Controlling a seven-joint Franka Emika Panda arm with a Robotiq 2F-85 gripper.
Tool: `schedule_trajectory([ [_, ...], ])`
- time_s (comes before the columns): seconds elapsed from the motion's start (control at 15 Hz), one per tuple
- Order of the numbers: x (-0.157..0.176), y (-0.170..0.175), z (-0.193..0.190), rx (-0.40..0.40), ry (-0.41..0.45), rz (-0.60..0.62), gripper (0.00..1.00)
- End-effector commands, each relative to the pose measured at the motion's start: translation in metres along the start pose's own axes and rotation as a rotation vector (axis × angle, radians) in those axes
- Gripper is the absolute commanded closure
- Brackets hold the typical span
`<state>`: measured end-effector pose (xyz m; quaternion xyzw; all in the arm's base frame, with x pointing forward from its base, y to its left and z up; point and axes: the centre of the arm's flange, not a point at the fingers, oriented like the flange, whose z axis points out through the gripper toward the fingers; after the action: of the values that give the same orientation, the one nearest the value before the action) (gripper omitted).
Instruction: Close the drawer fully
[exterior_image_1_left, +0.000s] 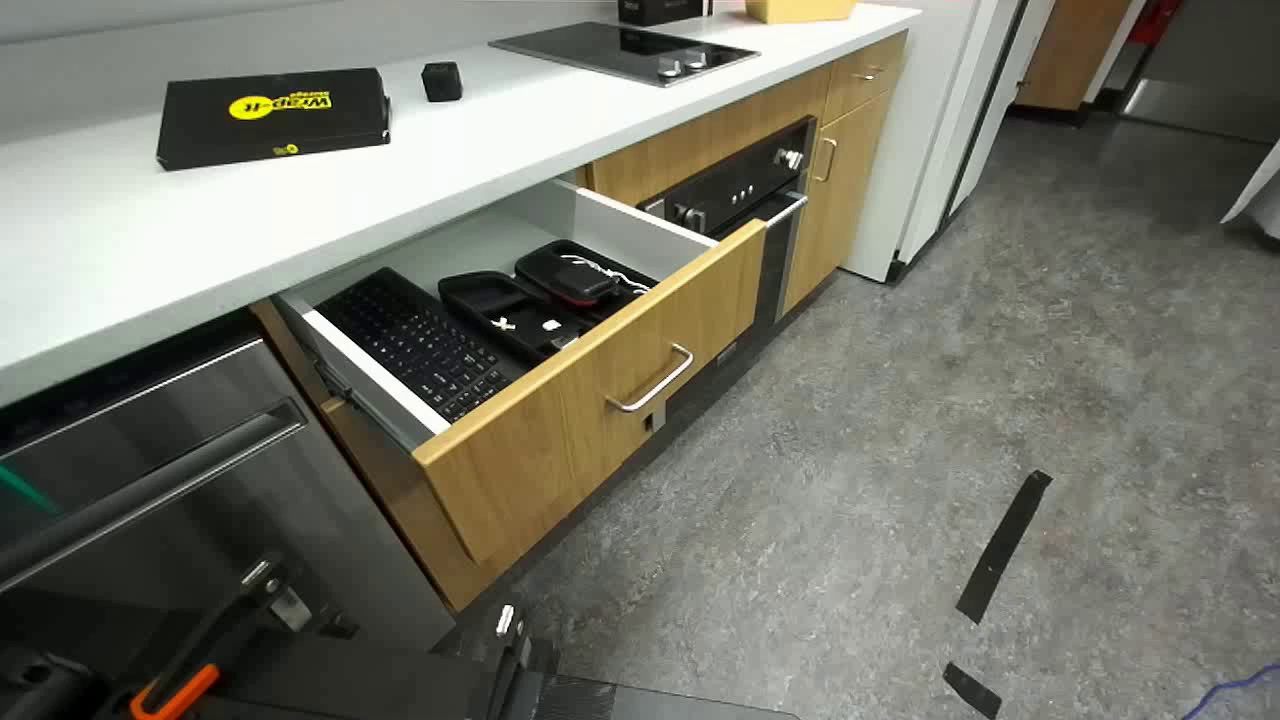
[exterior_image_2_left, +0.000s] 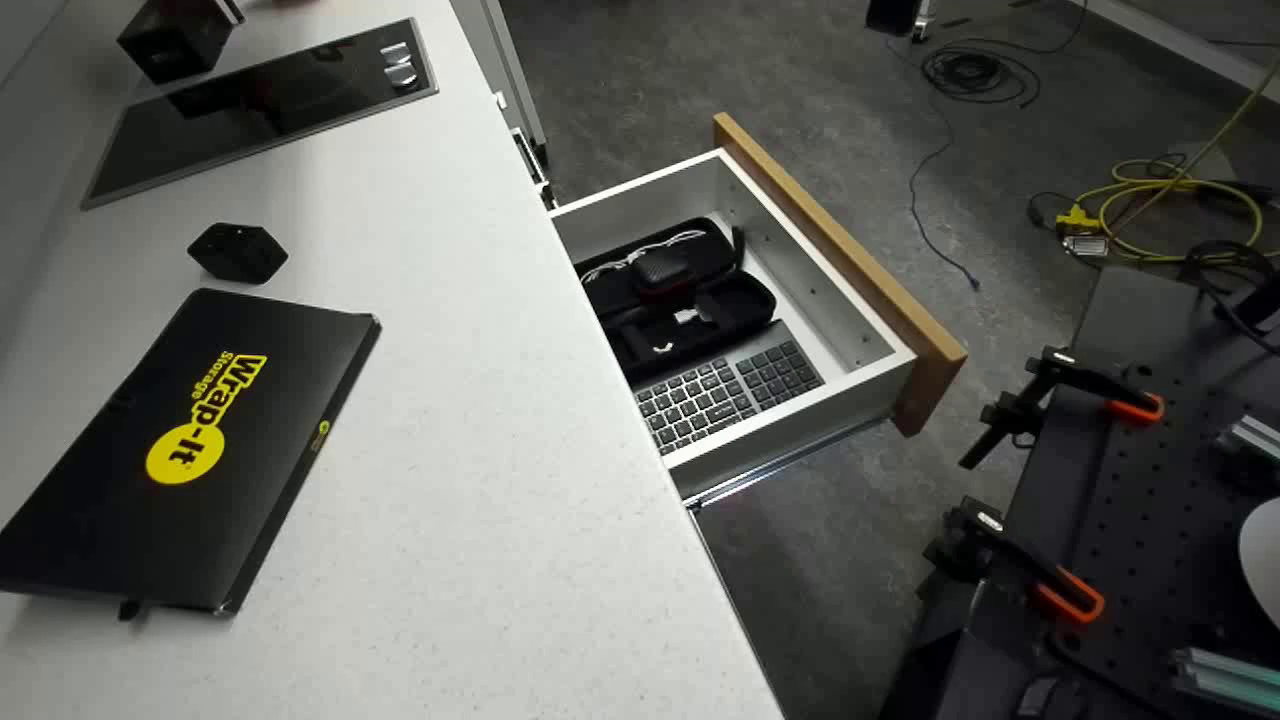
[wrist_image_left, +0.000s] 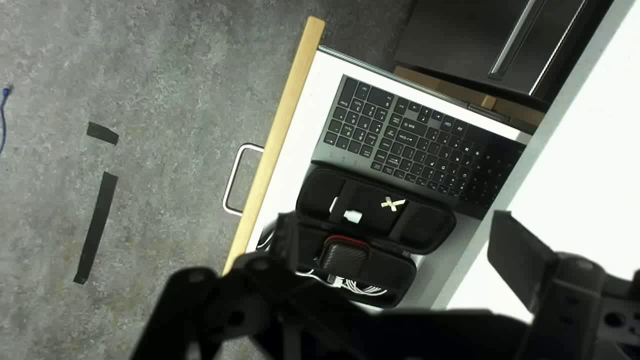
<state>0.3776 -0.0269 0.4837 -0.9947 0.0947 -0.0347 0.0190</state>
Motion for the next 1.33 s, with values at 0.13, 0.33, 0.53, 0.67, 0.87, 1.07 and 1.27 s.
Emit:
schedule_trajectory([
  [0.13,0.0,0.0,0.0,0.0,-0.001,0.0,0.0],
  [0.33,0.027,0.018,0.028,-0.01,-0.044,0.054,0.0],
  [0.53,0.06,0.06,0.076,-0.027,-0.069,0.146,0.0],
  [0.67,0.079,0.095,0.111,-0.047,-0.071,0.22,0.0],
  [0.87,0.1,0.148,0.158,-0.064,-0.082,0.319,0.0],
  [1.07,0.113,0.178,0.183,-0.049,-0.104,0.408,0.0],
  [1.27,0.096,0.177,0.187,-0.06,-0.115,0.373,0.0],
])
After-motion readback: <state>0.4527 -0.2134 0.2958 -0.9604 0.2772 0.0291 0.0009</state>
